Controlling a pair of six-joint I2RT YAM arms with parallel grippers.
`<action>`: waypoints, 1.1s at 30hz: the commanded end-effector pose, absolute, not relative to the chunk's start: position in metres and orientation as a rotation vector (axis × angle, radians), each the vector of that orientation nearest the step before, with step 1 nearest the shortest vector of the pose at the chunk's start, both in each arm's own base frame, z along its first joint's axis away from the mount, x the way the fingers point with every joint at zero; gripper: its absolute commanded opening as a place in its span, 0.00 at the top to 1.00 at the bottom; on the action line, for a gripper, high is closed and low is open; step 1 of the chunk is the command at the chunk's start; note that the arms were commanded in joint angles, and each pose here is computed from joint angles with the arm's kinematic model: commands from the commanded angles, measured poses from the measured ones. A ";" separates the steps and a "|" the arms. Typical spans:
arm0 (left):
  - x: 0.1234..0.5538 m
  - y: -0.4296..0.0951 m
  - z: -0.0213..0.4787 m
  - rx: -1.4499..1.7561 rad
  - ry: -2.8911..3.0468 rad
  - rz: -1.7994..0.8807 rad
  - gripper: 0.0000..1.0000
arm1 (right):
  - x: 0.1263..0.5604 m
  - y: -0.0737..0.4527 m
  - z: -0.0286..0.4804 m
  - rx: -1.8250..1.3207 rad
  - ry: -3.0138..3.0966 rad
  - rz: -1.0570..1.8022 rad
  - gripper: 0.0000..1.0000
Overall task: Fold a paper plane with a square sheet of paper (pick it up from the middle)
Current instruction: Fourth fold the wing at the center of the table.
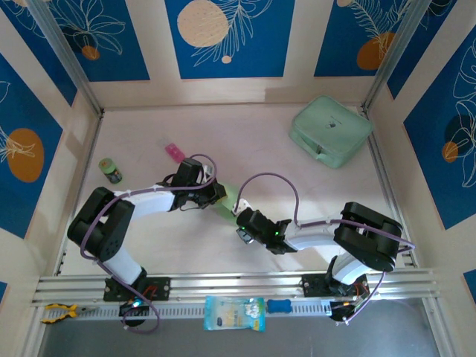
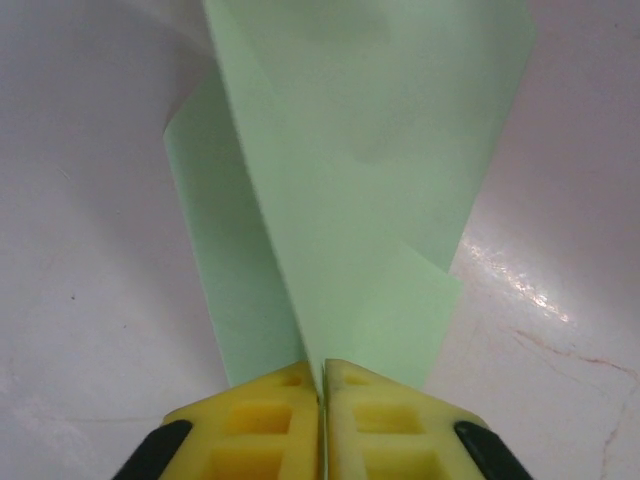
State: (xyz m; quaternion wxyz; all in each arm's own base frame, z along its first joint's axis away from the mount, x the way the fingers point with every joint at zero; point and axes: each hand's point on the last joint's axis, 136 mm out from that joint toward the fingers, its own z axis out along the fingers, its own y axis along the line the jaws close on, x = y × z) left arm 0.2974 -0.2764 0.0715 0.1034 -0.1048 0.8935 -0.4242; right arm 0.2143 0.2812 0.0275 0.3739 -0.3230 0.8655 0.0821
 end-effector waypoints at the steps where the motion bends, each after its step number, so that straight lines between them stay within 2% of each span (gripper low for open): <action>1: 0.300 -0.280 0.076 -0.265 2.633 -1.250 0.92 | 0.213 0.285 0.028 -0.809 2.218 0.263 0.93; 5: 0.300 -0.278 0.077 -0.267 2.636 -1.233 0.83 | 0.211 0.287 0.026 -0.812 2.235 0.300 0.95; 10: 0.301 -0.269 0.080 -0.284 2.631 -1.176 0.55 | 0.209 0.289 0.017 -0.794 2.287 0.357 0.95; 16: 0.300 -0.253 0.085 -0.322 2.627 -1.087 0.42 | 0.208 0.289 0.007 -0.744 2.337 0.412 0.95; 21: 0.301 -0.240 0.091 -0.348 2.611 -1.025 0.38 | 0.207 0.288 0.003 -0.679 2.367 0.485 0.96; 26: 0.301 -0.236 0.093 -0.348 2.604 -1.016 0.39 | 0.206 0.287 0.001 -0.620 2.405 0.600 0.96; 29: 0.300 -0.238 0.092 -0.341 2.604 -1.033 0.46 | 0.204 0.289 0.002 -0.600 2.418 0.686 0.96; 33: 0.300 -0.242 0.090 -0.339 2.605 -1.066 0.62 | 0.204 0.290 0.002 -0.548 2.446 0.796 0.96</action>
